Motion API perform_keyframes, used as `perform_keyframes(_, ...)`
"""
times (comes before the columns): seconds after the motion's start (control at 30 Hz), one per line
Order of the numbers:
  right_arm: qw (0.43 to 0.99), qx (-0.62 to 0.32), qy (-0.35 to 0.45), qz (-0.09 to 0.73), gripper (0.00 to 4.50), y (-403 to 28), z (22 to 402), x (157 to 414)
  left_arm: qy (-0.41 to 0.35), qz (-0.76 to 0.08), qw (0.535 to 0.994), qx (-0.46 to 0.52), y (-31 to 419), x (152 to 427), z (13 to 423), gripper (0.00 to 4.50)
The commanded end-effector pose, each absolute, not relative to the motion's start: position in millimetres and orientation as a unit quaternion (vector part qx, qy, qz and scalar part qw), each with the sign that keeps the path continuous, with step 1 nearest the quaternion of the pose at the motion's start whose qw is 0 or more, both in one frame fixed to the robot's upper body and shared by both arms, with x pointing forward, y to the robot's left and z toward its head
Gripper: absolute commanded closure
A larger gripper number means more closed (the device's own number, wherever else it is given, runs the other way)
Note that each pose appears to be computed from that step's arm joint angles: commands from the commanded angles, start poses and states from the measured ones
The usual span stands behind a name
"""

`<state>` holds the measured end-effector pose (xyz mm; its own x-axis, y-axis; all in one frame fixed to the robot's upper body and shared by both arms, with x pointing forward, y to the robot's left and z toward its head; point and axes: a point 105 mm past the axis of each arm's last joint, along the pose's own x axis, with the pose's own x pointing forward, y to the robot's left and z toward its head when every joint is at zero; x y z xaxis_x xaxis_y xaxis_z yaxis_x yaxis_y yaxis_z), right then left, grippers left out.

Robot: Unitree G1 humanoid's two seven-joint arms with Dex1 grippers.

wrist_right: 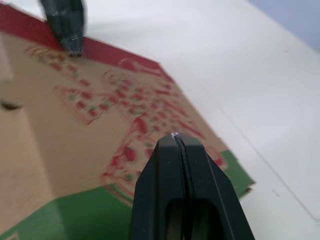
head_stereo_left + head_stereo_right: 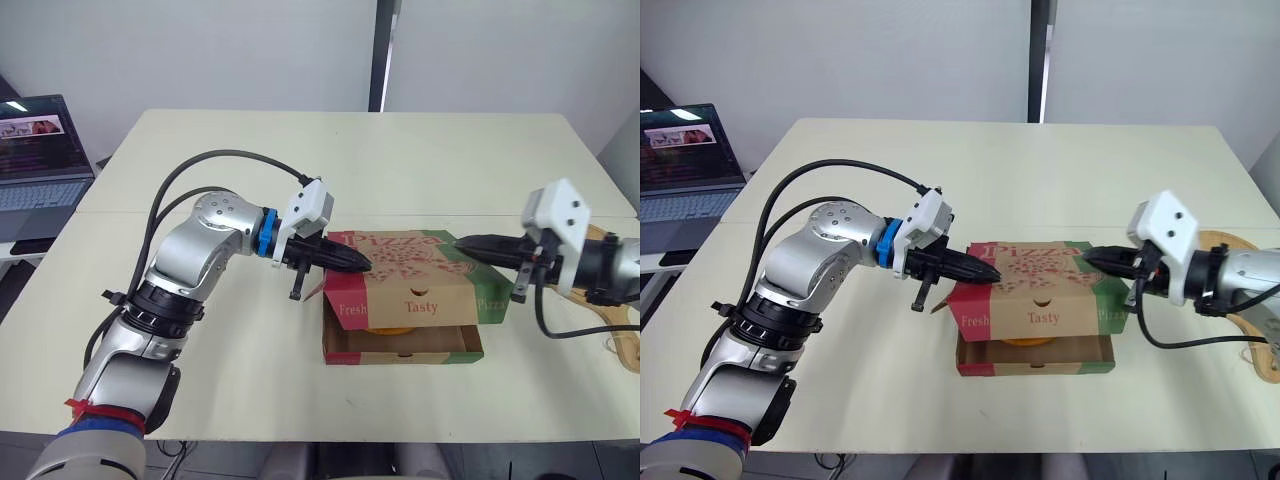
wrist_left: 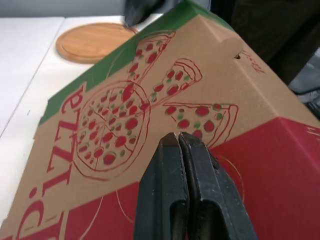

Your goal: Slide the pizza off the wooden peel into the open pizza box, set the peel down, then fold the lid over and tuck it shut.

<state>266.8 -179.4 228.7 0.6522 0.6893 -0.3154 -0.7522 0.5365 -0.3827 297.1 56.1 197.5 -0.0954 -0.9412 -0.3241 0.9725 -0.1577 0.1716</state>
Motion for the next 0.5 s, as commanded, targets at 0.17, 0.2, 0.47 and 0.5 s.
perform_keyframes(0.17, 0.887, -0.298, 0.117, 0.333, 4.5, -240, 207, 262, 0.025, -0.738, 0.646, 0.193, 55, 298, 202, 4.47)
perform_keyframes(0.2, 0.884, -0.296, 0.127, 0.338, 4.5, -241, 197, 261, 0.022, -0.735, 0.649, 0.194, 55, 299, 202, 4.47)
perform_keyframes(0.47, 0.873, -0.27, 0.114, 0.391, 4.5, -219, 177, 262, 0.022, -0.738, 0.643, 0.2, 51, 299, 202, 4.47)
perform_keyframes(0.5, 0.872, -0.264, 0.112, 0.397, 4.5, -215, 178, 262, 0.023, -0.741, 0.64, 0.202, 50, 299, 201, 4.47)
